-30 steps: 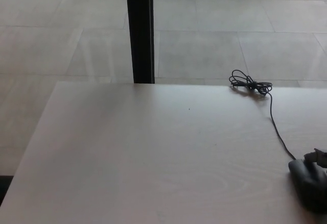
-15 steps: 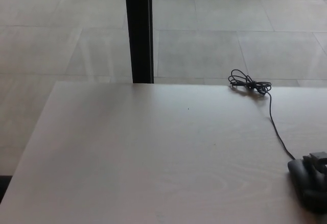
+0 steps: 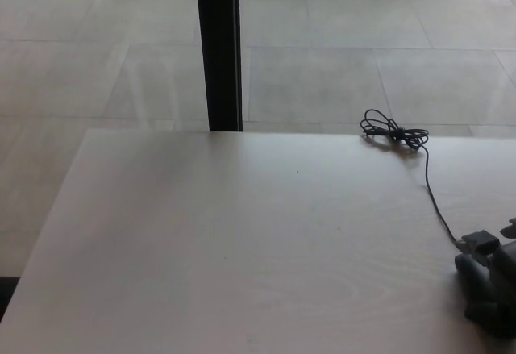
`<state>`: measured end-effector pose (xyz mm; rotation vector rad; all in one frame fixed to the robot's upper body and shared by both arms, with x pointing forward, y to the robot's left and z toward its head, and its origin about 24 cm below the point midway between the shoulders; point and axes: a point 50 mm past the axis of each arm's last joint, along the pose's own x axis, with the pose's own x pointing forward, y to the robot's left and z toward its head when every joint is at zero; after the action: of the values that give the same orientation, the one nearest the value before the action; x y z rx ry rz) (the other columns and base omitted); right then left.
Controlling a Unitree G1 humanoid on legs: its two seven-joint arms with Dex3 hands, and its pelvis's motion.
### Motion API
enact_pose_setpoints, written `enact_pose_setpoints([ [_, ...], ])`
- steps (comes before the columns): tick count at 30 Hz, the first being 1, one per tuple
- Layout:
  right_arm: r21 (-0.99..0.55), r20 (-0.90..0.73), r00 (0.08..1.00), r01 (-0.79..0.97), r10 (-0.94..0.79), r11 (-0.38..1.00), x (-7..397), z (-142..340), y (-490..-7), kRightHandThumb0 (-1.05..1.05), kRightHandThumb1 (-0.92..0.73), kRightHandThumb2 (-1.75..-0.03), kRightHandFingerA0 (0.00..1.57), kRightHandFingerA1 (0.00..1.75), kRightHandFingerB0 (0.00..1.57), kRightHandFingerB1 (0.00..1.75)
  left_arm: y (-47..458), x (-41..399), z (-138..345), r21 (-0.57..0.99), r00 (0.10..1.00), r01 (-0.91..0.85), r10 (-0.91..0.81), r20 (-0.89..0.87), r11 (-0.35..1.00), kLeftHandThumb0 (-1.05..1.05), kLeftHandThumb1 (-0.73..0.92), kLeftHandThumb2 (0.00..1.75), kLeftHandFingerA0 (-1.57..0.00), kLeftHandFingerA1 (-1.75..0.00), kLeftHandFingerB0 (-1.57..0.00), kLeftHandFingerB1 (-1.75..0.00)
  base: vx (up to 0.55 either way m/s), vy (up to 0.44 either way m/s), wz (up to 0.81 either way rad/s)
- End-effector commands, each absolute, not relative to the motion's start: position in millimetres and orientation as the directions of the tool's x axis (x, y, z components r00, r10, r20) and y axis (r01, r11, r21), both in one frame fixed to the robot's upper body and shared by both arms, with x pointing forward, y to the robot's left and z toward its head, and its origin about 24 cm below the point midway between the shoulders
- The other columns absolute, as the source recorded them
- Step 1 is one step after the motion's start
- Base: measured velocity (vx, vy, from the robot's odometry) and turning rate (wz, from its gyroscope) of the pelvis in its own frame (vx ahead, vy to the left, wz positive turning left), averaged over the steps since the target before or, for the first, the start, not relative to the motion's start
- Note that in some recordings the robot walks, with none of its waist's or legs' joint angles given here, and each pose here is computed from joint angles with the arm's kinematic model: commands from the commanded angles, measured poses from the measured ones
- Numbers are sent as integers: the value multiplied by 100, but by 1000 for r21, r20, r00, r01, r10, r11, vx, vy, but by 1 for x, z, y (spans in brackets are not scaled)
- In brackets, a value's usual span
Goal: The robot uses its right fingers to click on the left button of the black mouse placed on the table.
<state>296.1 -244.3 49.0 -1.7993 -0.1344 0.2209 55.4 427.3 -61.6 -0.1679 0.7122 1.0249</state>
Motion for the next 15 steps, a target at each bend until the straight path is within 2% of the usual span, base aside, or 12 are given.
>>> enact_pose_setpoints([
  [1, -964, -68, 972, -7, 223, -265, 300, 54, -242, -93, -77, -95, 29, 53, 31, 41, 433, 53, -56, 202, 319, -830, 739, -594, 520, -68, 82, 65, -70, -56, -51, -44, 0, 0, 0],
  [7, -965, -86, 973, -28, 212, -262, 295, 48, -246, -94, -77, -95, 26, 55, 31, 43, 433, 51, -57, 218, 305, -828, 742, -598, 516, -68, 83, 65, -71, -61, -55, -45, 0, 0, 0],
  [8, -964, -84, 974, -26, 211, -264, 294, 48, -247, -89, -92, -73, 31, 54, 33, 37, 433, 51, -57, 212, 303, -834, 744, -595, 509, -68, 82, 64, -70, -61, -57, -46, 0, 0, 0],
  [10, -963, -82, 977, -27, 196, -269, 293, 47, -253, -88, -92, -73, 31, 56, 33, 37, 433, 51, -55, 191, 326, -833, 740, -588, 519, -68, 83, 64, -63, -60, -54, -45, 0, 0, 0],
  [12, -962, -84, 978, -30, 190, -270, 293, 45, -254, -87, -92, -73, 30, 56, 33, 38, 433, 52, -55, 197, 330, -829, 741, -585, 524, -68, 82, 64, -65, -60, -54, -45, 0, 0, 0],
  [13, -962, -92, 978, -39, 187, -269, 292, 45, -255, -87, -92, -74, 28, 56, 33, 38, 433, 52, -55, 197, 325, -831, 743, -585, 520, -66, 83, 64, -67, -59, -55, -46, 0, 0, 0],
  [14, -960, -106, 978, -54, 179, -273, 292, 45, -256, -93, -78, -98, 24, 57, 27, 44, 433, 52, -55, 193, 336, -826, 737, -587, 530, -69, 83, 65, -67, -61, -52, -45, 0, 0, 0],
  [15, -960, -127, 977, -77, 174, -268, 291, 44, -256, -90, -91, -76, 23, 53, 33, 39, 433, 52, -56, 187, 331, -832, 737, -590, 523, -68, 82, 65, -69, -61, -53, -46, 0, 0, 0],
])
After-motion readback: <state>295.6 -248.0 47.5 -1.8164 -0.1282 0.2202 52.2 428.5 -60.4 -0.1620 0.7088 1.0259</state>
